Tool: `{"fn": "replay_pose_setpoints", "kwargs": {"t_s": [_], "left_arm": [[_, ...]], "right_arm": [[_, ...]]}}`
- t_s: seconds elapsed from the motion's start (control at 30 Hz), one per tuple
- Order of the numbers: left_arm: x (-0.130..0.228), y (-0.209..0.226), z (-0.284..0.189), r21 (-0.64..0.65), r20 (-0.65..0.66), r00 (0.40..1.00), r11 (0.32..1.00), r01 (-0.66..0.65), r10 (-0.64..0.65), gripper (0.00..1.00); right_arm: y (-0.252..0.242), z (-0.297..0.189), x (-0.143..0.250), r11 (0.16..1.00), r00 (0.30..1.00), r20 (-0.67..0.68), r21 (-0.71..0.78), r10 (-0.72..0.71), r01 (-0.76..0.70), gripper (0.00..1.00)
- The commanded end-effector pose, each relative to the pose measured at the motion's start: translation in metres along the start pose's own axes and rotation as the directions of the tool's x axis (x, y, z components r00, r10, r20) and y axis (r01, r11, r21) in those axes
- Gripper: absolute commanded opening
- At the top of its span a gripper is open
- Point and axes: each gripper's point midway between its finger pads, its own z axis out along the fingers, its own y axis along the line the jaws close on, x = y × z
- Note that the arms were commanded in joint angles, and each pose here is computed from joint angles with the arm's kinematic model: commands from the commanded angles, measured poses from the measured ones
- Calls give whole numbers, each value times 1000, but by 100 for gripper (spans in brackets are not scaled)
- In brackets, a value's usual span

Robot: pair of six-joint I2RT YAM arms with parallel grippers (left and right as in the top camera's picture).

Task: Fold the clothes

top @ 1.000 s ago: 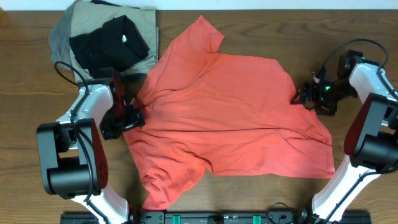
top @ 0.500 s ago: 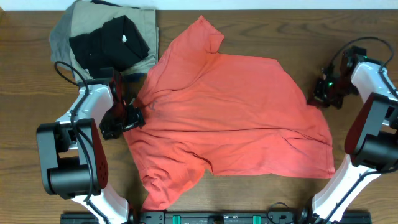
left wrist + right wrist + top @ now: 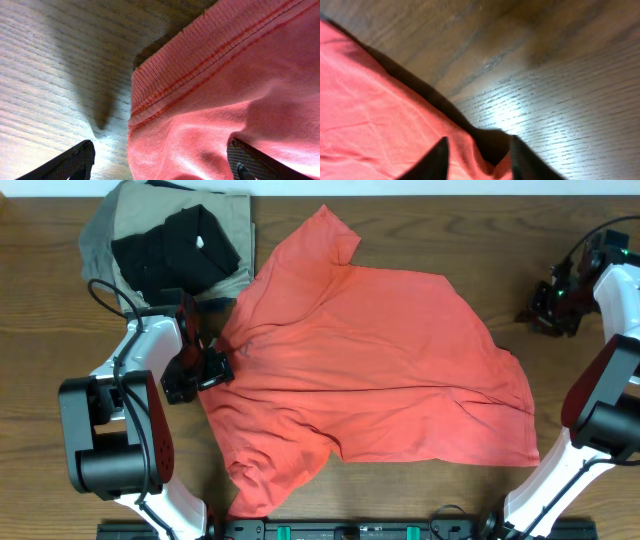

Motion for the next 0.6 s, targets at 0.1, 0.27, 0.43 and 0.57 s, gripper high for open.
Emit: {"fn": "replay_pose_setpoints", "kwargs": {"t_s": [0.1,0.27,0.43,0.57], "left_arm": [[1,-6,-4,44,8,1000,999,4,-5,86],[1,-6,-4,44,6,1000,999,4,-4,86],[2,-5,-4,43,5,1000,999,4,-5,86],[2,-5,-4,43,4,1000,999,4,-5,86]], "right_arm": [[18,36,30,998,994,-86,-14,-63,62,47],[32,60,47,993,987,-106,-14,-119,118,52],[36,66,52,990,984,-109,-4,-140,140,43],[33,66,49,990,985,-100,15,-140,143,17]]}}
